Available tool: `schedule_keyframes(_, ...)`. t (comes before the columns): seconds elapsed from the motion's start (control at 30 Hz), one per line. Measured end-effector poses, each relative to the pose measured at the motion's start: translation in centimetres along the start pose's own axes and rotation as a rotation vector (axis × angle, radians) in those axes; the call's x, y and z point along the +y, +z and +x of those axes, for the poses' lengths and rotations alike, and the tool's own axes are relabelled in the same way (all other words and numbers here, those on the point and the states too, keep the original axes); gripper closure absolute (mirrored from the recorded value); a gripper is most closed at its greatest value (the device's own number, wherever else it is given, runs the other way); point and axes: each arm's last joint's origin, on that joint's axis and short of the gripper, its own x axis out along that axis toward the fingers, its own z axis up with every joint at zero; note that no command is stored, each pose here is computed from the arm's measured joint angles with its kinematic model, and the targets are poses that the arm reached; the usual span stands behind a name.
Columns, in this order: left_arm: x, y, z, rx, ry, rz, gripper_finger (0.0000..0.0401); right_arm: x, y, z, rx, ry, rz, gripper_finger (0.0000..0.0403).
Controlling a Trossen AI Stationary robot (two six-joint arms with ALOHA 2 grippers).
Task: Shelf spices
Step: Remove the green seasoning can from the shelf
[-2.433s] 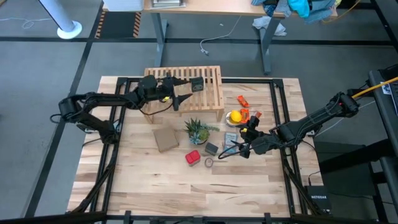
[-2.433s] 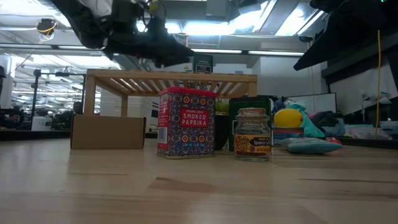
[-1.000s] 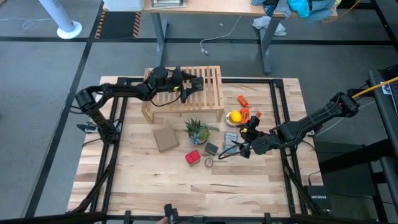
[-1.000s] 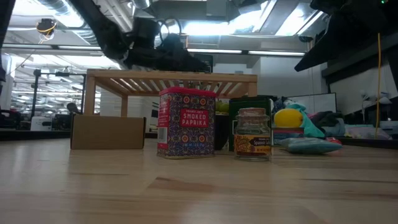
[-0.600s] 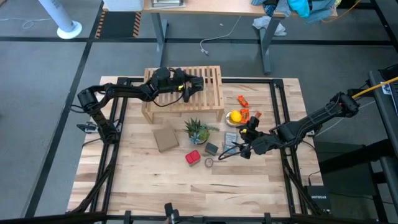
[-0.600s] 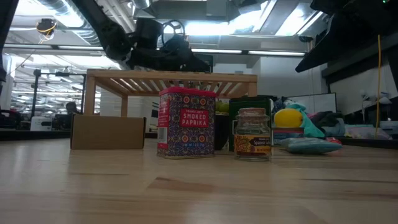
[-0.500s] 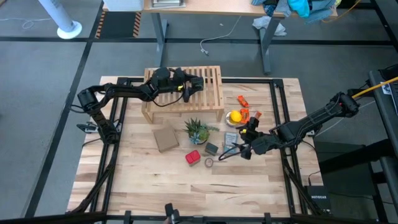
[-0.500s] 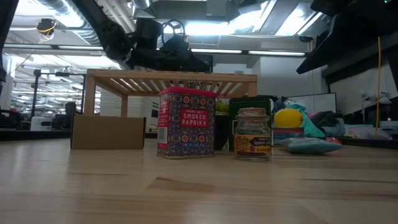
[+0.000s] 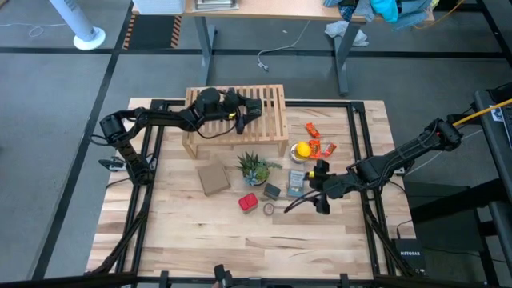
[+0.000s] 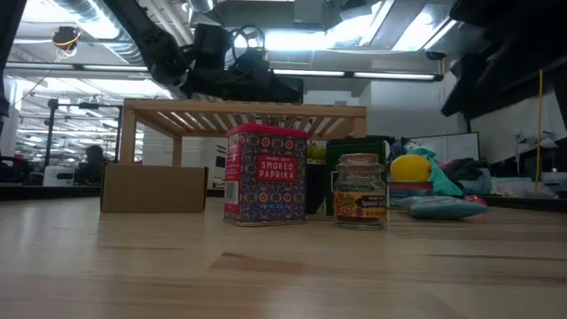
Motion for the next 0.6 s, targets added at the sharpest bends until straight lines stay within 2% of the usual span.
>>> schedule_keyframes(0.23, -0.02, 0.01, 0.00, 0.000, -0.001, 0.017, 0.0132, 0.37, -0.16, -0.03, 0.056, 0.128, 0.000, 0.0056)
schedule_keyframes(0.6, 0.00, 0.02, -0.01, 0.000, 0.000, 0.055, 0.0248, 0.38, -0.13, -0.03, 0.054, 0.130, 0.008, 0.0056)
